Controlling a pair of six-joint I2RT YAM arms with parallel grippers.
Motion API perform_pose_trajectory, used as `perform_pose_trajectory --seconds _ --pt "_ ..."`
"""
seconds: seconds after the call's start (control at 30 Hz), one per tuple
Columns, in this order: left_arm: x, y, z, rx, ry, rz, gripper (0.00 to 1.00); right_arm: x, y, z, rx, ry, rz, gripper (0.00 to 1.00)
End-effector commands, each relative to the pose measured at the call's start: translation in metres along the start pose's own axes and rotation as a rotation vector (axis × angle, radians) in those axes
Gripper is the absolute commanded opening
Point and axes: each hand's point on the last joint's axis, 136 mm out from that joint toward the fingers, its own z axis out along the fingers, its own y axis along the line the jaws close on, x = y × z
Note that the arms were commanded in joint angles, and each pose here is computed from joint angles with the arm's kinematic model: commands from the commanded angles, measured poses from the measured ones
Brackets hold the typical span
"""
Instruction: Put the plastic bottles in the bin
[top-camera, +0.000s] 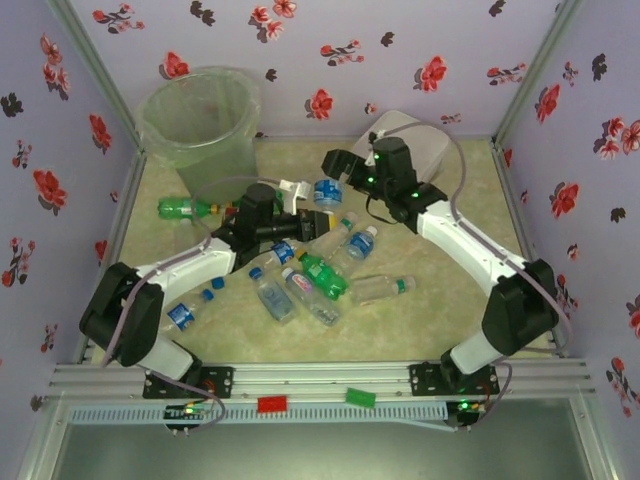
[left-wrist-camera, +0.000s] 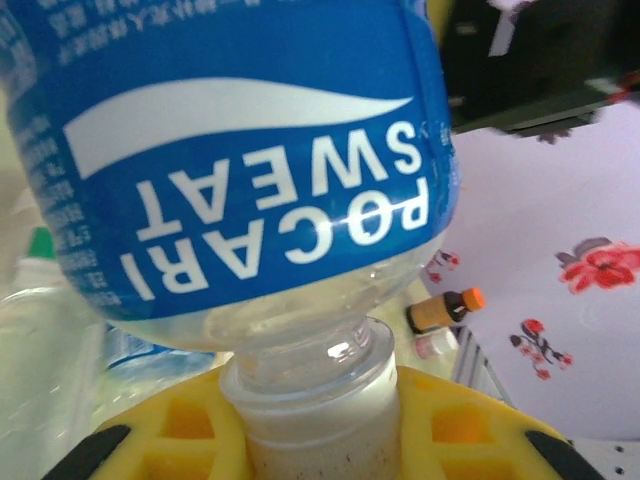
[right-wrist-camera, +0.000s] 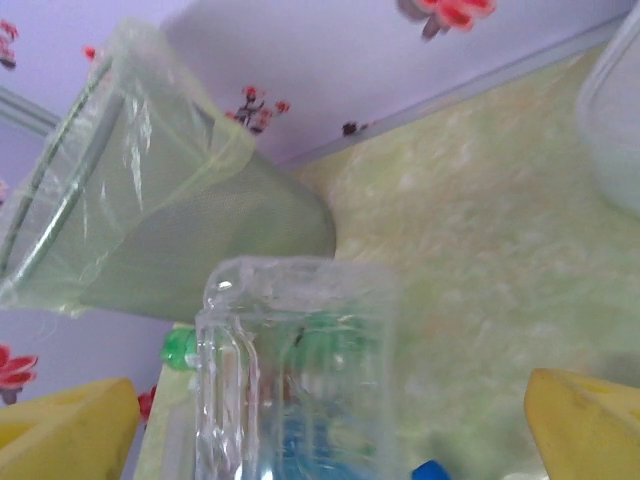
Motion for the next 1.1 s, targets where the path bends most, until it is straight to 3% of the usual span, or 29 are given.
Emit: perform_pose_trajectory --seconds 0.0,0.23,0.47,0.63,0.8,1.07 --pt "-0.022 -0.001 -0.023 -0.105 -0.05 0.033 0.02 -0.023 -0.015 -0.034 0.067 -0.095 -0.035 1.0" --pt "-0.075 -0.015 -0.074 -0.293 -0.126 0.144 0.0 -0.011 -0.044 -0.058 0.15 -0.122 -0.09 1.0" --pt "-0.156 -0.02 -0.132 -0.38 -0.294 0.179 0.0 0.027 -0.067 -0.044 0.136 -0.093 -0.044 1.0" --pt "-0.212 0.01 -0.18 -0.494 -0.407 0.142 0.0 0.045 -0.086 -0.046 0.223 -0.076 -0.087 1.0" --pt "-0.246 0.047 -0.21 -0.603 -0.431 0.099 0.0 0.045 -0.098 -0.059 0.319 -0.055 -0.138 1.0" --pt "-0.242 0.124 -0.219 -0.765 -0.317 -0.051 0.0 0.034 -0.095 -0.068 0.338 -0.088 -0.164 1.0"
